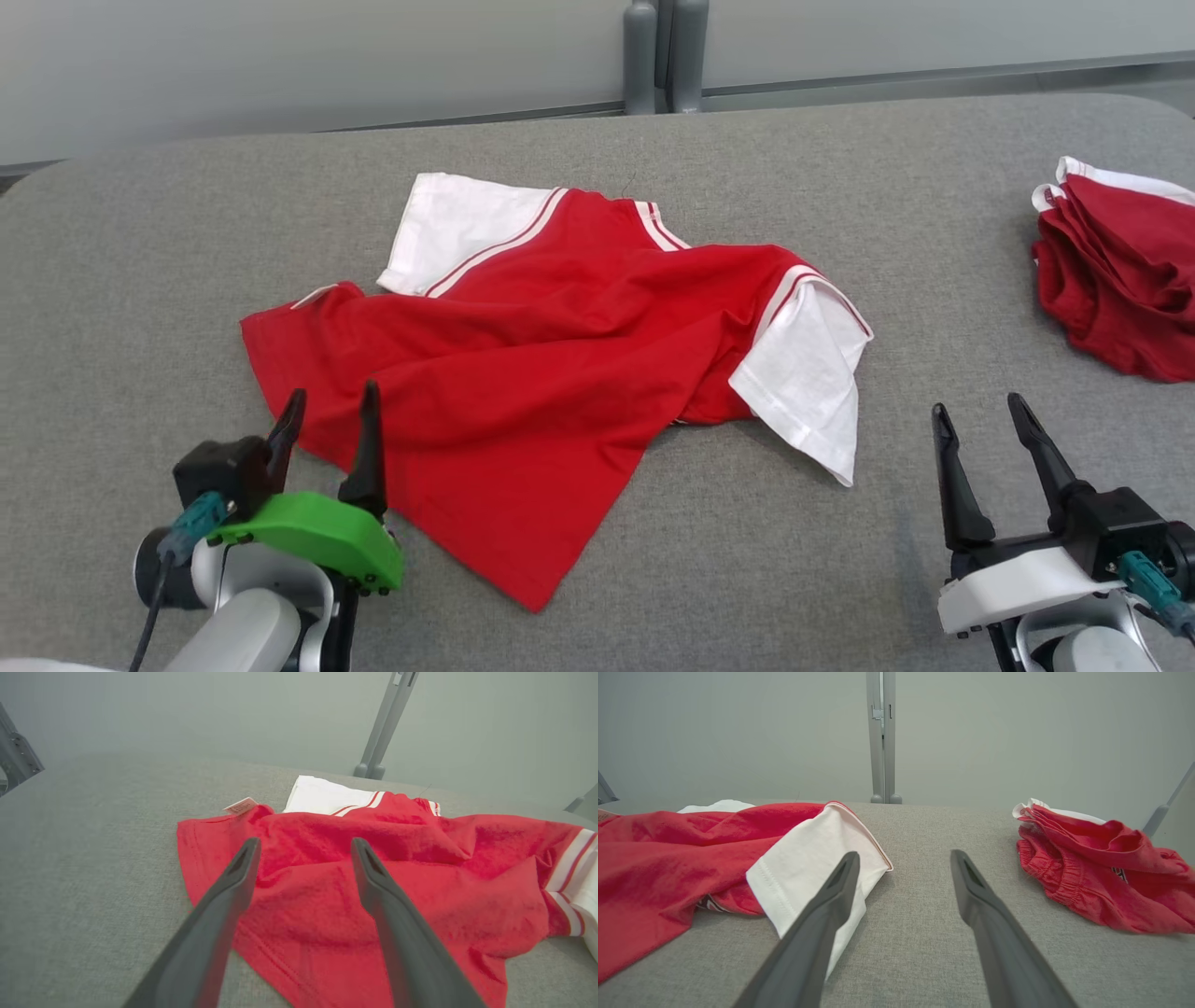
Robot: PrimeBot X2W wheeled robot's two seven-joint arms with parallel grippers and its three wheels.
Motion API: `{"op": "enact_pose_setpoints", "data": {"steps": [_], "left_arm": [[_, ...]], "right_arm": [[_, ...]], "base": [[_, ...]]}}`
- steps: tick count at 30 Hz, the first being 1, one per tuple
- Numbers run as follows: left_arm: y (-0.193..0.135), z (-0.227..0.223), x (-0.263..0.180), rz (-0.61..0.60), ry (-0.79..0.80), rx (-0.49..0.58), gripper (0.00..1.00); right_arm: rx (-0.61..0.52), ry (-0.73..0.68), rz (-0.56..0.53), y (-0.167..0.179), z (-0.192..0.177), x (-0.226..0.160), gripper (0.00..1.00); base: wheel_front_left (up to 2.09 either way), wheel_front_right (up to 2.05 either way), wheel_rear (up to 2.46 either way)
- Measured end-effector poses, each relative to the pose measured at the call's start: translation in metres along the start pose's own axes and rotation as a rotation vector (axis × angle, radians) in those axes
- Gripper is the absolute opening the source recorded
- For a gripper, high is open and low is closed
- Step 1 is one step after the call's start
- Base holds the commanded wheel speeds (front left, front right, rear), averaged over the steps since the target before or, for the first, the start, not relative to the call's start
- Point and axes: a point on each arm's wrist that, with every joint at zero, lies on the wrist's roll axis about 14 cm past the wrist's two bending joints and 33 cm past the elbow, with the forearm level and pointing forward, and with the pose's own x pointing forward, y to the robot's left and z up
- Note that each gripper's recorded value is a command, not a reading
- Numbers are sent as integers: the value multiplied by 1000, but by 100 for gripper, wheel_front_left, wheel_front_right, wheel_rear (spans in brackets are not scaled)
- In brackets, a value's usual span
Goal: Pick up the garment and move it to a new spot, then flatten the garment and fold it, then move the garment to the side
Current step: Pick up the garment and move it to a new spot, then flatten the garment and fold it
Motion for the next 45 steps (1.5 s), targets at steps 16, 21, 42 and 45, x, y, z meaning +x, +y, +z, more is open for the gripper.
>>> {"op": "enact_pose_setpoints", "data": {"steps": [16,21,42,45], "left_arm": [[54,-9,-70,170,-76,13,100],[63,-5,-86,156,-109,41,100],[82,-7,-118,124,-153,102,100],[81,-6,-116,122,-159,95,100]], "right_arm": [[-37,9,-51,-21,1,-24,100],[-52,28,-49,-23,-3,-32,100],[-49,40,-19,-11,-7,-41,100],[-48,37,-24,-12,-6,-42,100]], "base": [[0,0,0],[0,0,0],[0,0,0],[0,0,0]]}}
